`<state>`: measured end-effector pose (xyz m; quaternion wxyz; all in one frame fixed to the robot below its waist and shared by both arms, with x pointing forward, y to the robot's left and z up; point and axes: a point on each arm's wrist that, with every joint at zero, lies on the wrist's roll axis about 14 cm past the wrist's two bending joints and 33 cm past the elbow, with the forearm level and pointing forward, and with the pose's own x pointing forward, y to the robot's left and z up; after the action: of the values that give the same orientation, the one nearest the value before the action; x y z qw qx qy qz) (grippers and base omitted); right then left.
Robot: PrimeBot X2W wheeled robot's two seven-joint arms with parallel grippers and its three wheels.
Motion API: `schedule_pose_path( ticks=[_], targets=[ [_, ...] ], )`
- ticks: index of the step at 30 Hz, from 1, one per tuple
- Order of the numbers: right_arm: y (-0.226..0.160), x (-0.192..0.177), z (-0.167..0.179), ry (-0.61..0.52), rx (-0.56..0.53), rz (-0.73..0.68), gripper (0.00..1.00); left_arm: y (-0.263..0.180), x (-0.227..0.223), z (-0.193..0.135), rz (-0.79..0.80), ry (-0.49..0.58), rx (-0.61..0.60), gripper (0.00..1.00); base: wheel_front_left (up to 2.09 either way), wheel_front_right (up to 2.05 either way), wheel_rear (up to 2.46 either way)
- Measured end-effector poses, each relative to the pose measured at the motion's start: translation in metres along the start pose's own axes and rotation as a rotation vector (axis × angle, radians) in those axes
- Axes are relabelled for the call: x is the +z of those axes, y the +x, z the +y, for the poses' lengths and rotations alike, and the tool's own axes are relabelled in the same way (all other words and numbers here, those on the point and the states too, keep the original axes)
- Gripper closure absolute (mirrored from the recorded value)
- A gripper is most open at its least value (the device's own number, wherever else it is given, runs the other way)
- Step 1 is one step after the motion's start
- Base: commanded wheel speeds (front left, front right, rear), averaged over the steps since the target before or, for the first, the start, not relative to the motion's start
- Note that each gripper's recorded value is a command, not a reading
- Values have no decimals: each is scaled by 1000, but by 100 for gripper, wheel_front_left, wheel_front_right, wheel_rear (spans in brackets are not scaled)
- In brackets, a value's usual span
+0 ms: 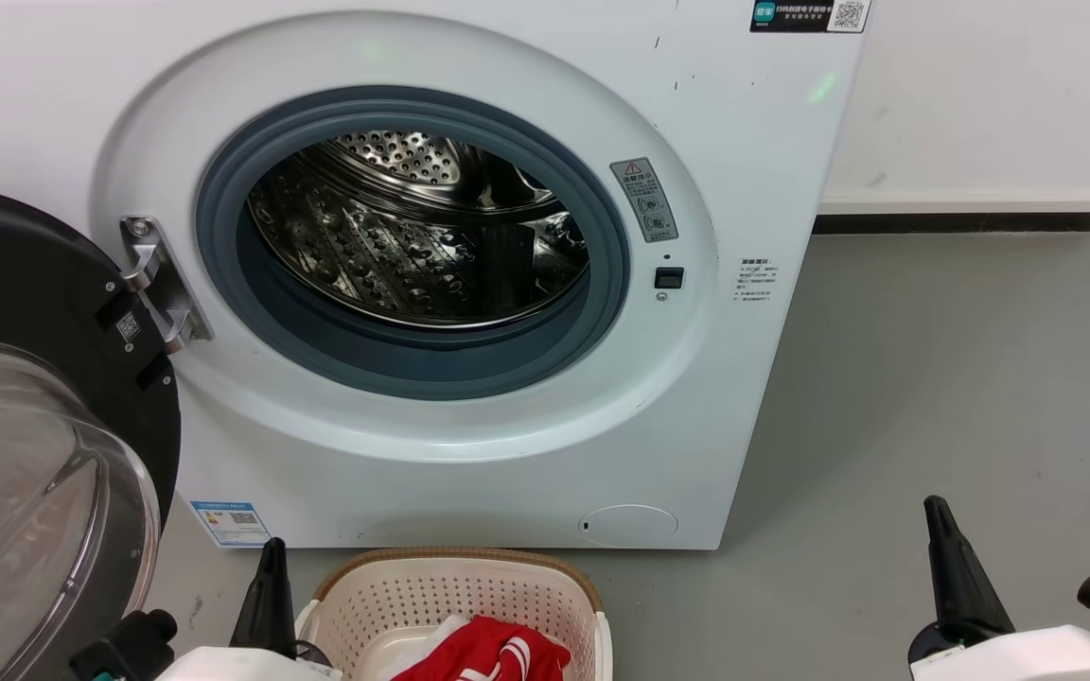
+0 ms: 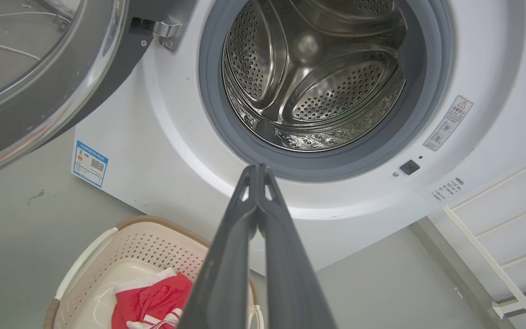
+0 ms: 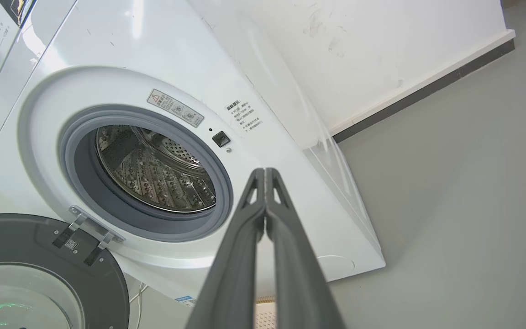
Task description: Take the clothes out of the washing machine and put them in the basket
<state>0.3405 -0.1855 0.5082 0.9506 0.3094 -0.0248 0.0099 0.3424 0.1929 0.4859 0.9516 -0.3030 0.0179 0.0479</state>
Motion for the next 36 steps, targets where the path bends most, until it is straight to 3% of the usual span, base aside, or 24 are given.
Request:
schedule_pose_path(
  ticks=[36],
  targets=[
    [21, 0, -13, 452, -59, 22, 100, 20, 2, -1, 50, -466, -11, 100, 0, 0, 0]
  ],
)
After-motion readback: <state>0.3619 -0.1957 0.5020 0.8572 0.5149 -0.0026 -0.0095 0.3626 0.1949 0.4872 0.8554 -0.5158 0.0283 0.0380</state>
